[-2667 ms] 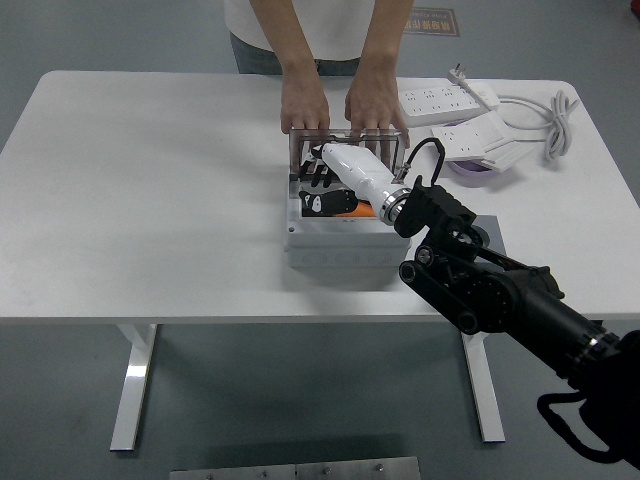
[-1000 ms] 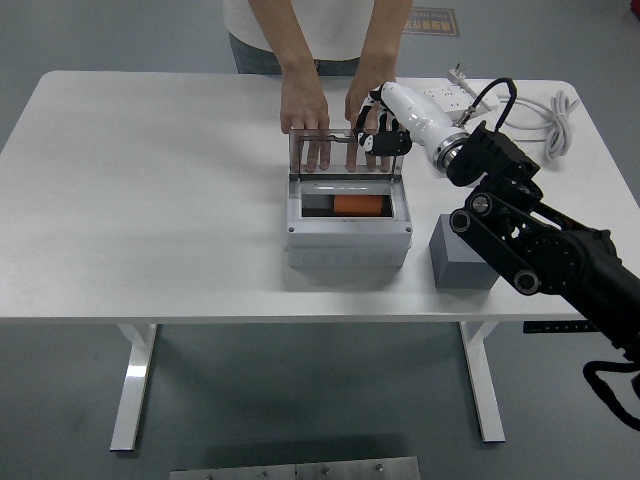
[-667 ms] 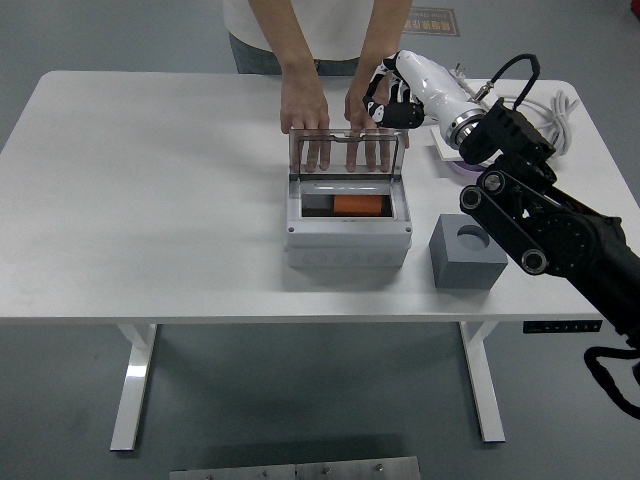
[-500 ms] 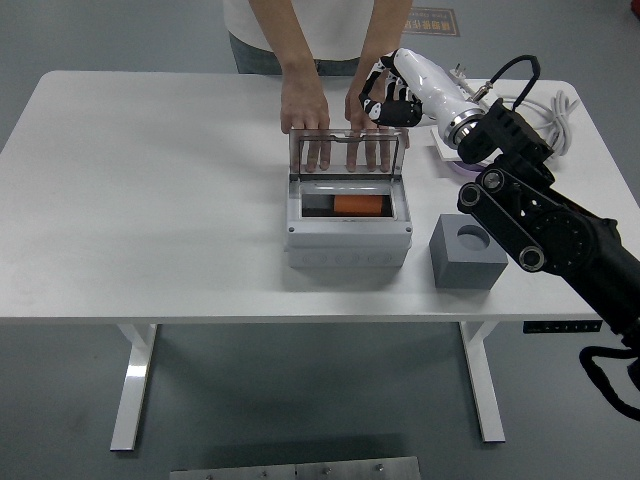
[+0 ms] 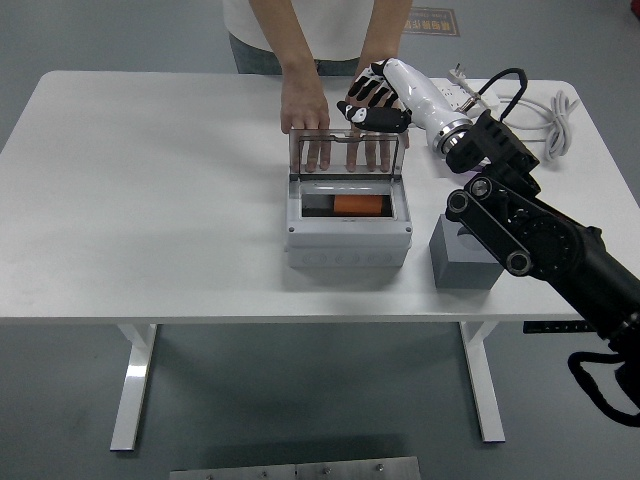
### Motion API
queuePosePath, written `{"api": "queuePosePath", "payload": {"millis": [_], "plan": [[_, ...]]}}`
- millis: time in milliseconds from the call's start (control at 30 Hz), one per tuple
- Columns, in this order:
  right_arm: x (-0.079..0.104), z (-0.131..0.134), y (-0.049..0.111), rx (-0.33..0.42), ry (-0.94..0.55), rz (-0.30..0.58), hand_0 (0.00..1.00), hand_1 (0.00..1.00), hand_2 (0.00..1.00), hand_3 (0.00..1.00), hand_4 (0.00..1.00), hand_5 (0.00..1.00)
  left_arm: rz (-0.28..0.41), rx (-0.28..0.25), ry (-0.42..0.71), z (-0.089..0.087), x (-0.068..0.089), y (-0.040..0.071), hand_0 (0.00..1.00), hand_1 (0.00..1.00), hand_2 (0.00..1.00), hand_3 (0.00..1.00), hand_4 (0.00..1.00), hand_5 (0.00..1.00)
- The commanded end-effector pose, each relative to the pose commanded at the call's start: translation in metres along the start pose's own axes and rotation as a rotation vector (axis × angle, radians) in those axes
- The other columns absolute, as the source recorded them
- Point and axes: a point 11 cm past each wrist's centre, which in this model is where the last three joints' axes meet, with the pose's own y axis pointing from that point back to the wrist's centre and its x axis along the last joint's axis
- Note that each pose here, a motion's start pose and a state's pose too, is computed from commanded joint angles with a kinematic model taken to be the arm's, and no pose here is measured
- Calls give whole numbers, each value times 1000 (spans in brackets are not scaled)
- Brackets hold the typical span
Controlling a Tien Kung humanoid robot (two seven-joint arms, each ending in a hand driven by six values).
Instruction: Fetch the battery,place it into the box,close the lid of the box
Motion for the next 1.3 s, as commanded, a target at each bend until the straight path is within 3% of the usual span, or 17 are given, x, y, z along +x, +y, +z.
{"api": "queuePosePath", "payload": {"millis": [533,1300], "plan": [[-24,0,2,-1,-2,-49,758,644,643,604,963,998,0,-2,-5,1,0,1,632,698,573,541,500,2],[-39,13,7,-20,24,-88,759,642,642,614,952,992,-2,-4,-18,4,-1,1,632,698,573,541,500,2]]}}
